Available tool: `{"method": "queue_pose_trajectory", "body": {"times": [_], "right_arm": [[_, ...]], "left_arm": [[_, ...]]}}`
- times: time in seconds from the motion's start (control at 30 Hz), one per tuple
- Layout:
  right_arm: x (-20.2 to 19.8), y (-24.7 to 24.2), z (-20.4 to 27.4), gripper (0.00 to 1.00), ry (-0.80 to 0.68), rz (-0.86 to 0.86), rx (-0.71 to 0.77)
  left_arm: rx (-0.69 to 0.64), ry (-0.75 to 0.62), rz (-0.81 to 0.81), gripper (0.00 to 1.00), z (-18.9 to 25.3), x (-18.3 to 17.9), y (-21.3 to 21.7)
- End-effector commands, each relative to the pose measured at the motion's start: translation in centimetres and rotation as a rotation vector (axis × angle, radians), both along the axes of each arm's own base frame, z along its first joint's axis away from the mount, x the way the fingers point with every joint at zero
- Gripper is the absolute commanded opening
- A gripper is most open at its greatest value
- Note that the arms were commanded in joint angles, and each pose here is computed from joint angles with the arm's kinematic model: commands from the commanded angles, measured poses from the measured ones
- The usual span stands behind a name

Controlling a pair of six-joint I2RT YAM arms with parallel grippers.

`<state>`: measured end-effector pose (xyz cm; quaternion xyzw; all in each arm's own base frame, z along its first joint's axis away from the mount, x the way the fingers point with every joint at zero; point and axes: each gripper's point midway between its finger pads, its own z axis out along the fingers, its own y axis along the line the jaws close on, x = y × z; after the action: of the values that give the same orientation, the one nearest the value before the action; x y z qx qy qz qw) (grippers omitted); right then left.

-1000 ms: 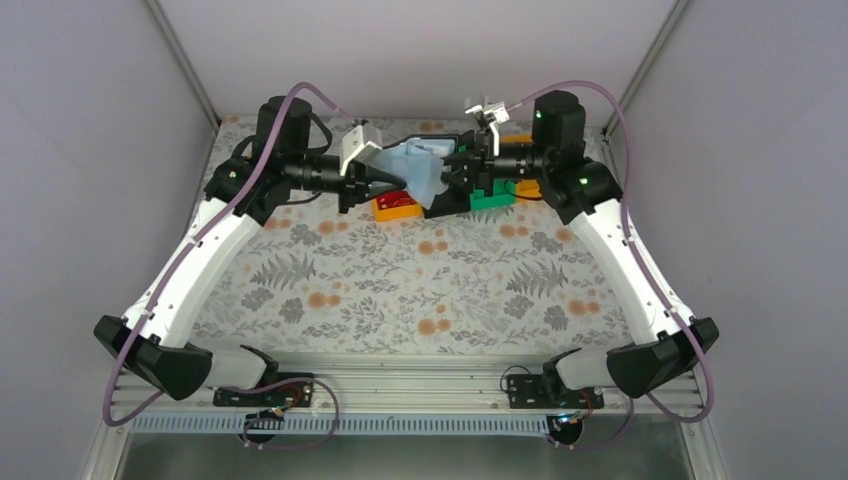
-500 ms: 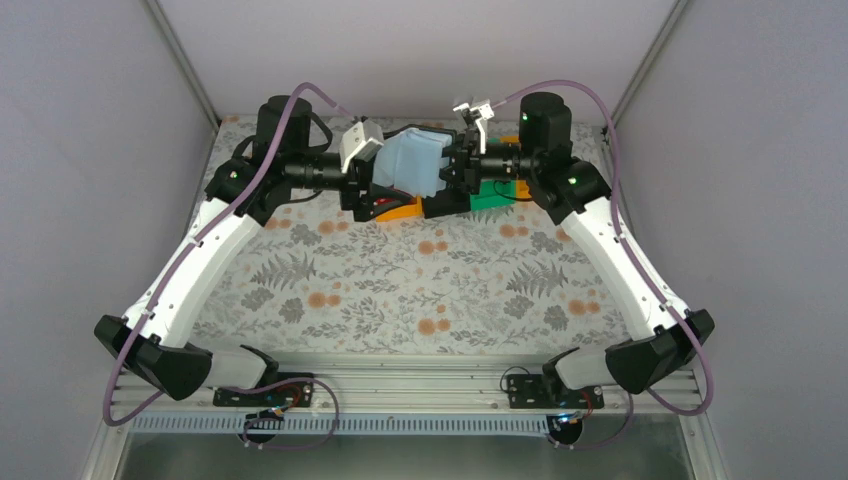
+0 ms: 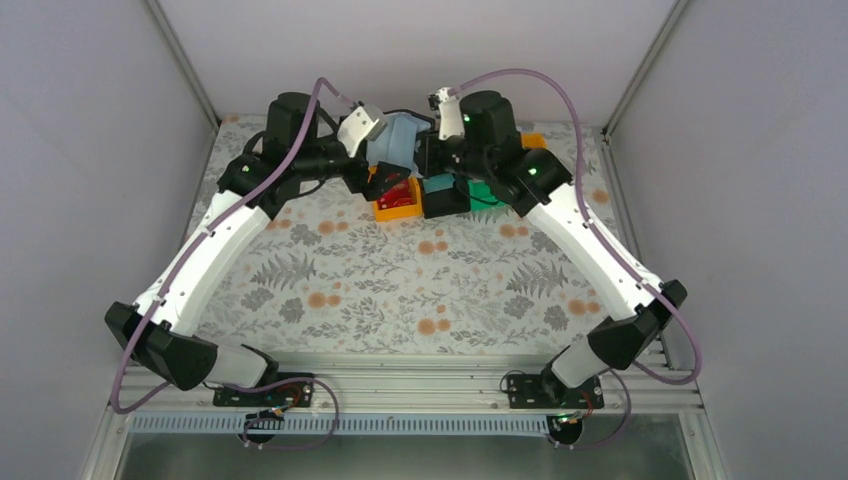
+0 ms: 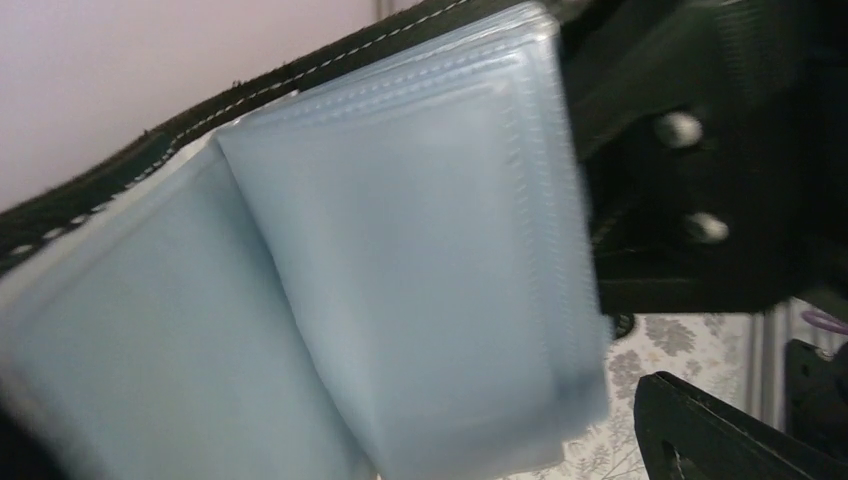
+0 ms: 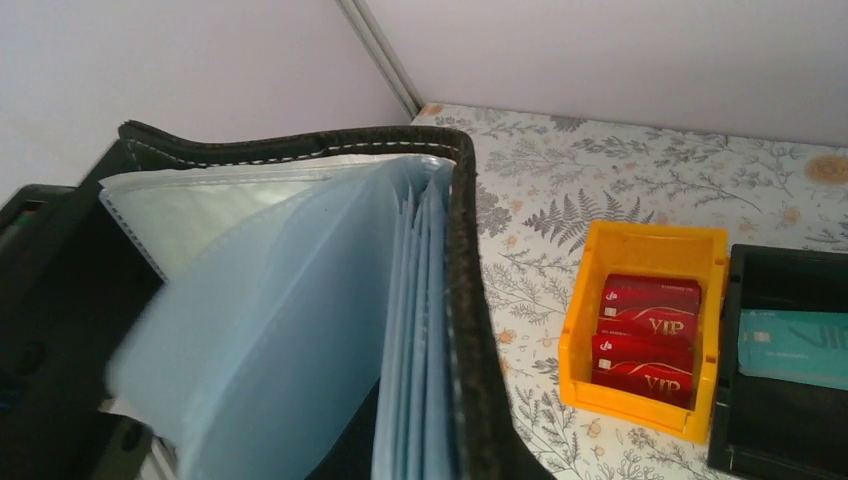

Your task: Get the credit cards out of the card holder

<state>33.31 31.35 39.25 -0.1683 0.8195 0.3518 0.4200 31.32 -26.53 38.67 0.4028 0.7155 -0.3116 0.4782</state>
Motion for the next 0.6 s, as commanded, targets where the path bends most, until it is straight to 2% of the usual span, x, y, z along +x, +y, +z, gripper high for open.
{"method": "queue_pose_trajectory", "body": {"times": [0.0,0.17,0.3,0.43,0.57], "right_arm": [[0.4,0.9,0.9,0.04,-0.004,-0.101,-0.031],[-0.5,3.3,1.1,0.04,-0.029,-0.013,-0.053],[-0.9,2.4,1.9,0.04,-0.056,0.026,-0.048],[-1.7,1.7,1.0,0.04,-0.027,0.135,-0.015],[-2.8,1.5,1.8,0.04,-0.06,0.227,0.008]], "left_arm": [[0.011,0.01,0.108,1.0,-0.5,1.9,0.6],[0.045,0.011,0.194,1.0,-1.3,3.1,1.7],[0.118,-0.016,0.326,0.99,-2.2,4.7,4.5],[0.117,-0.029,0.299,0.89,-2.0,3.6,5.2],[0.106,-0.01,0.275,0.78,-2.3,3.0,5.6]]}}
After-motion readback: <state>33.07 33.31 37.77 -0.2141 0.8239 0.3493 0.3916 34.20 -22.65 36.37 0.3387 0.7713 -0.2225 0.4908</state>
